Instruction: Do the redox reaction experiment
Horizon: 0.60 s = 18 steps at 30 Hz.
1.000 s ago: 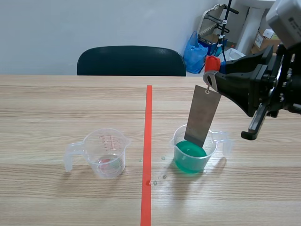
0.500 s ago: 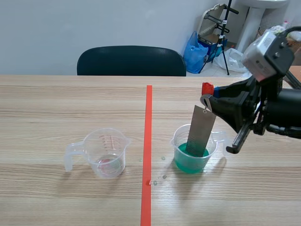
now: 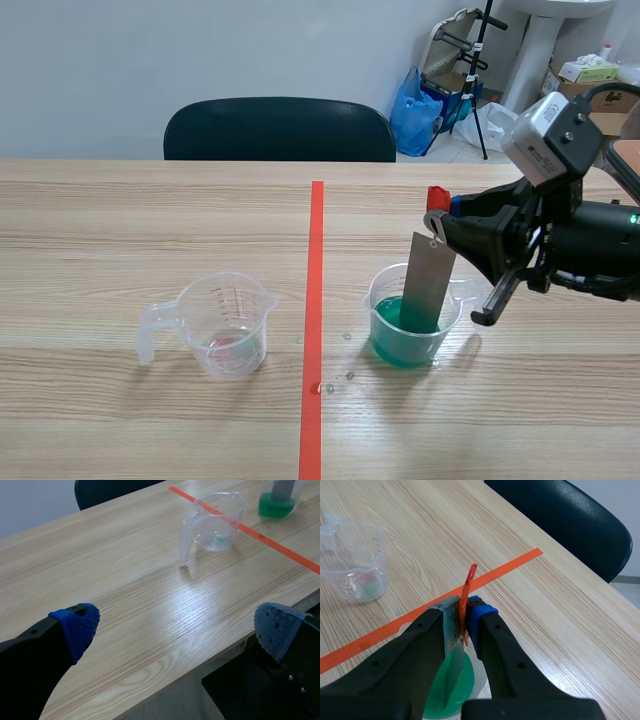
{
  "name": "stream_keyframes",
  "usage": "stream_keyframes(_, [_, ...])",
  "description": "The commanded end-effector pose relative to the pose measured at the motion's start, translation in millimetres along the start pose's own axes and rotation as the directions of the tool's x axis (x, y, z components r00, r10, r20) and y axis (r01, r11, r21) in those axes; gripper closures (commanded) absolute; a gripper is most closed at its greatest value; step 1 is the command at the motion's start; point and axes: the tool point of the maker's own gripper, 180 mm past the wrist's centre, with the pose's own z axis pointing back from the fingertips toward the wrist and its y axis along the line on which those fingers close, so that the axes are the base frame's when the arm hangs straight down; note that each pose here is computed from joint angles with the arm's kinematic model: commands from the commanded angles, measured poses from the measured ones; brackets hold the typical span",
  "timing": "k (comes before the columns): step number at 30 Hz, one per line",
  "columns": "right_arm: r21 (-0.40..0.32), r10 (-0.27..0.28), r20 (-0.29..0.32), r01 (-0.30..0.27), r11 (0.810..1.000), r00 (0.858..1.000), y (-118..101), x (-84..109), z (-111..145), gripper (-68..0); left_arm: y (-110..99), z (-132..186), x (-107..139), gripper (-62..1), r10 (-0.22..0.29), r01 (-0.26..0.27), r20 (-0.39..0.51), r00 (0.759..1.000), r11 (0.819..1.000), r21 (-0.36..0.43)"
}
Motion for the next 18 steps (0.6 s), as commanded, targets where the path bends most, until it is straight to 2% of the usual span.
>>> stream_keyframes(1, [-0.001, 0.016, 0.003, -0.016, 1.0, 1.0, -3.3, 4.2, 0.5, -0.8, 1.5, -0.8, 4.2, -62.3, -0.001, 0.001, 0.021, 1.0, 1.0, 0.006])
stream_keyframes(18, [-0.006, 0.028, 0.012, -0.028, 1.0, 1.0, -7.5, 8.9, -0.8, -0.8, 1.5, -0.9, 4.1, -62.3, -0.001, 0.001, 0.021, 1.0, 1.0, 0.006])
